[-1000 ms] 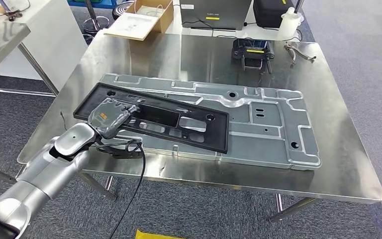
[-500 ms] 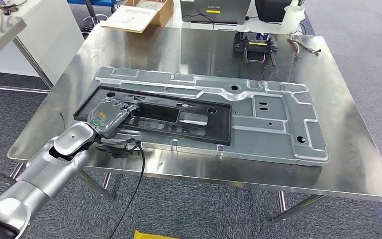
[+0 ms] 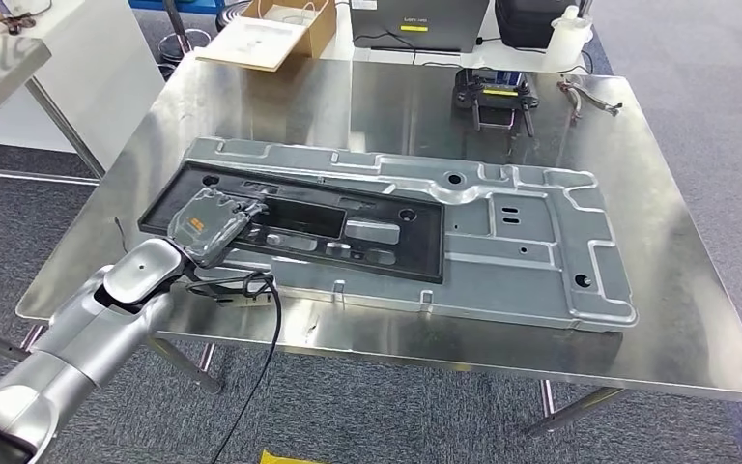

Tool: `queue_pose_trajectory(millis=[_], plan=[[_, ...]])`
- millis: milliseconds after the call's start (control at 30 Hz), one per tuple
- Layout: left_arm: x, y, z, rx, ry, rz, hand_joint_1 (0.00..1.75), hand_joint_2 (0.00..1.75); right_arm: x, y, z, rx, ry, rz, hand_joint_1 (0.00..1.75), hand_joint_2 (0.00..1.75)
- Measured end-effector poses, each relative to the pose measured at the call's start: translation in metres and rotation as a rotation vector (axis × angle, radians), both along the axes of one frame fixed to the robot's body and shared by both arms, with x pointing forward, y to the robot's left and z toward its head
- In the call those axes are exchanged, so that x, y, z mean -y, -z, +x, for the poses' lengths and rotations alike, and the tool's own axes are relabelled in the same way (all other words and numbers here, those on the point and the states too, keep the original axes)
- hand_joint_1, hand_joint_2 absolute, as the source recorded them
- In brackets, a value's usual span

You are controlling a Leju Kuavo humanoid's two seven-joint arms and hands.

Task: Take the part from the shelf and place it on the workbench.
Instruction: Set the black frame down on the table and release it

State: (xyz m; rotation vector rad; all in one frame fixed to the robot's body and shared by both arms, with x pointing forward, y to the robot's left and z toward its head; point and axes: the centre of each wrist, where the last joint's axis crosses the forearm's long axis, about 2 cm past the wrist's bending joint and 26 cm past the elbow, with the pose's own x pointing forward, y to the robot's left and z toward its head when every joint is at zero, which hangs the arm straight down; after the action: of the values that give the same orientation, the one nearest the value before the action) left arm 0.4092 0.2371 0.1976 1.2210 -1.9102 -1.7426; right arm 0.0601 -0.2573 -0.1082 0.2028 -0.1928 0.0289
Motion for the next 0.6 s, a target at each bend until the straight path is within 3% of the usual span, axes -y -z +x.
queue_pose_trajectory(millis=[600], plan=[[-0.0008,0.0031,-0.0013,-0.022,-0.004,-0.013,1.75,1.75,-0.0003,-0.0001,0.0004,0.004,-0.006,-0.001,0.00,0.00]])
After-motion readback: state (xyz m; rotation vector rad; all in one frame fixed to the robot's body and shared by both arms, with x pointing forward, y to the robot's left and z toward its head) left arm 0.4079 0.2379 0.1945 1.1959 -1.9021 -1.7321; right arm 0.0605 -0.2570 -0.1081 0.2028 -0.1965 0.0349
